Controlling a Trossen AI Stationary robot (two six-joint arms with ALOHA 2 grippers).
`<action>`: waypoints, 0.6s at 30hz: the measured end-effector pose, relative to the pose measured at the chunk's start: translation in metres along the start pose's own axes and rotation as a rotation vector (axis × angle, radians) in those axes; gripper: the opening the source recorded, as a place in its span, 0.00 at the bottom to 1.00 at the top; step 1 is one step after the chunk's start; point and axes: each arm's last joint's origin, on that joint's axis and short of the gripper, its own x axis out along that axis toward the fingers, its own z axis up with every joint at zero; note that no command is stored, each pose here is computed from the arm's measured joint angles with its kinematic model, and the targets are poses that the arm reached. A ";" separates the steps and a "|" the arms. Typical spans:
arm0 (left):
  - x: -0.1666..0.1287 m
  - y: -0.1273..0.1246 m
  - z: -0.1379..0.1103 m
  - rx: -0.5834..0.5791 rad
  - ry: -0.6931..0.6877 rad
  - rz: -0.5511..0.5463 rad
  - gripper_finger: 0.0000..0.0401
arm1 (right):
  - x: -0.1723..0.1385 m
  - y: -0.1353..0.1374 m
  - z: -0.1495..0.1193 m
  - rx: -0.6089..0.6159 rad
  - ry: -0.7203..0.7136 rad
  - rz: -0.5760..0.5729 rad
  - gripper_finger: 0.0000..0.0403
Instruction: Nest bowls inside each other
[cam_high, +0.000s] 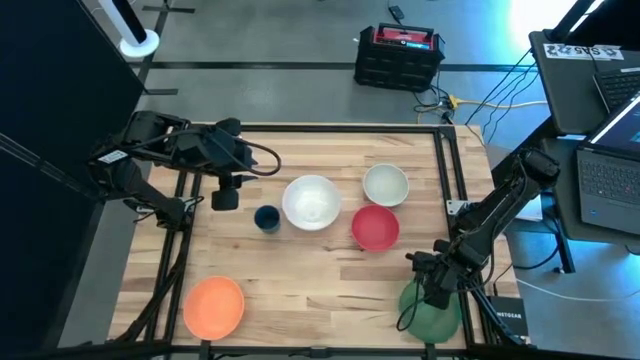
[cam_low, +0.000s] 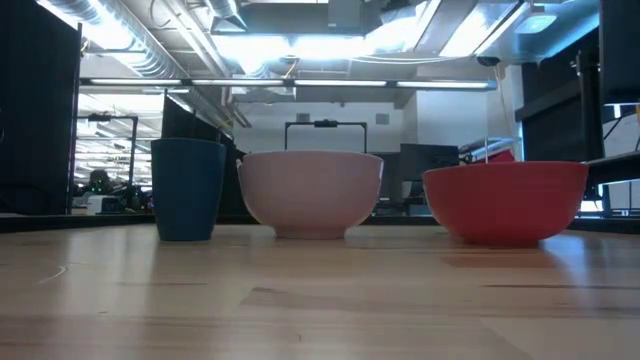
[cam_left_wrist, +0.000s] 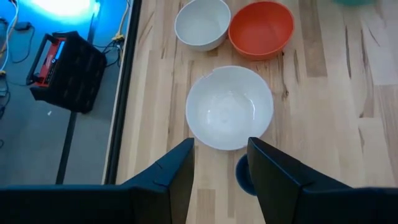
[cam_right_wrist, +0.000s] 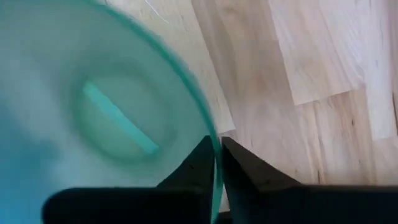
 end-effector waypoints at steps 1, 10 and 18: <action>0.000 0.000 0.000 0.000 0.000 0.000 0.33 | 0.000 0.000 0.000 0.000 0.000 0.000 0.01; 0.000 0.000 0.000 0.001 0.000 0.001 0.33 | -0.011 0.008 0.012 0.039 -0.041 0.060 0.00; -0.002 0.001 -0.001 0.006 -0.006 0.002 0.33 | -0.065 0.010 0.081 0.037 -0.190 0.103 0.00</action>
